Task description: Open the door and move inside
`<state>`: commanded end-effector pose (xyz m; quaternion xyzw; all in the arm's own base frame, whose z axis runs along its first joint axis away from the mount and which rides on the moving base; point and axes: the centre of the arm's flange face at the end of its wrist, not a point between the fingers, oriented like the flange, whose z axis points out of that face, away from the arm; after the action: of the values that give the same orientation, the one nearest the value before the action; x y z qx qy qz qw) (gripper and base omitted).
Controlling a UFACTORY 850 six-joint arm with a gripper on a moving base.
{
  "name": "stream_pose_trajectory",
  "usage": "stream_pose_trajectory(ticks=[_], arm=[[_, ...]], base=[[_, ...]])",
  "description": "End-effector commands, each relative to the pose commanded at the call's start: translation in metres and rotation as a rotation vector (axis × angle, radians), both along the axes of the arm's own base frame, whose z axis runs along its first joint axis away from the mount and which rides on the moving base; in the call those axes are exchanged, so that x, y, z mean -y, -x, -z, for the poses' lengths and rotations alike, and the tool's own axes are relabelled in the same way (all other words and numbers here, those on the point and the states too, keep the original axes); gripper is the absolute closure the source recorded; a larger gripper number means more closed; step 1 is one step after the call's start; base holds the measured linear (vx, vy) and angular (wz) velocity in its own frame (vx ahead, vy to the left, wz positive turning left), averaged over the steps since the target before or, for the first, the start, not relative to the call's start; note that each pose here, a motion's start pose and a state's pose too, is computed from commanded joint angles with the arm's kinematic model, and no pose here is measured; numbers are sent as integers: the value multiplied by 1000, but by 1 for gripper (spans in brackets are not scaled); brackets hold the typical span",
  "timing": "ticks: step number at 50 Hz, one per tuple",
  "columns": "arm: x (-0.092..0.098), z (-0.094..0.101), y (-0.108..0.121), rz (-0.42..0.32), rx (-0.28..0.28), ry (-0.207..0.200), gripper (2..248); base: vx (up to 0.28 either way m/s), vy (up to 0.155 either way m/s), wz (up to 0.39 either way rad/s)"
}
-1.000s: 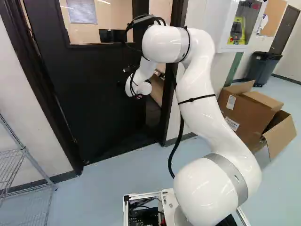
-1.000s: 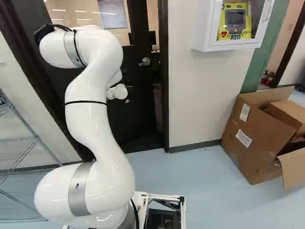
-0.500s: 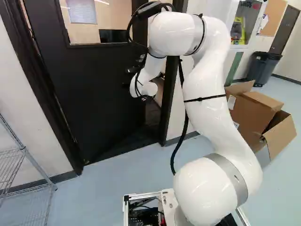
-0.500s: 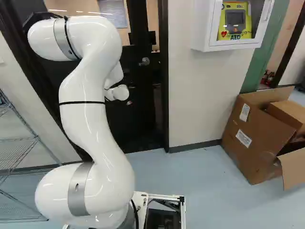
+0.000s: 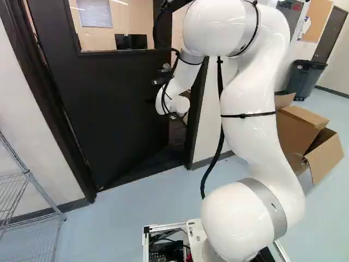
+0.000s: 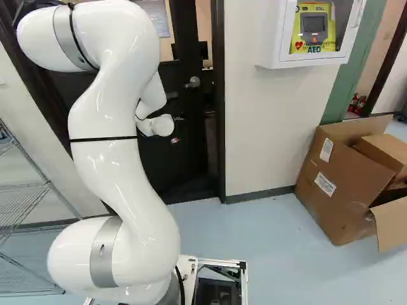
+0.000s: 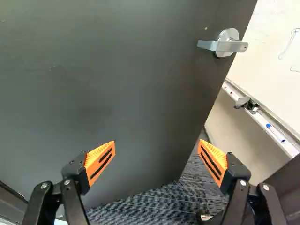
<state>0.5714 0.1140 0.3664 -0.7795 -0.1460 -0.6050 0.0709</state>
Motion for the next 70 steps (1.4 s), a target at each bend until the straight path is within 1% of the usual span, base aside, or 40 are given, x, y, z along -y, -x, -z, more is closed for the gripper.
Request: stream_pose_trajectory(ticks=[14, 34, 56, 70], arm=[[17, -4, 25, 38, -18, -5, 3], [40, -8, 61, 73, -40, -3, 3], [65, -11, 101, 113, -57, -1, 3], [81, -12, 125, 152, -66, -5, 3]], base=[[0, 0, 0], [0, 0, 0], [0, 0, 0], [0, 0, 0]])
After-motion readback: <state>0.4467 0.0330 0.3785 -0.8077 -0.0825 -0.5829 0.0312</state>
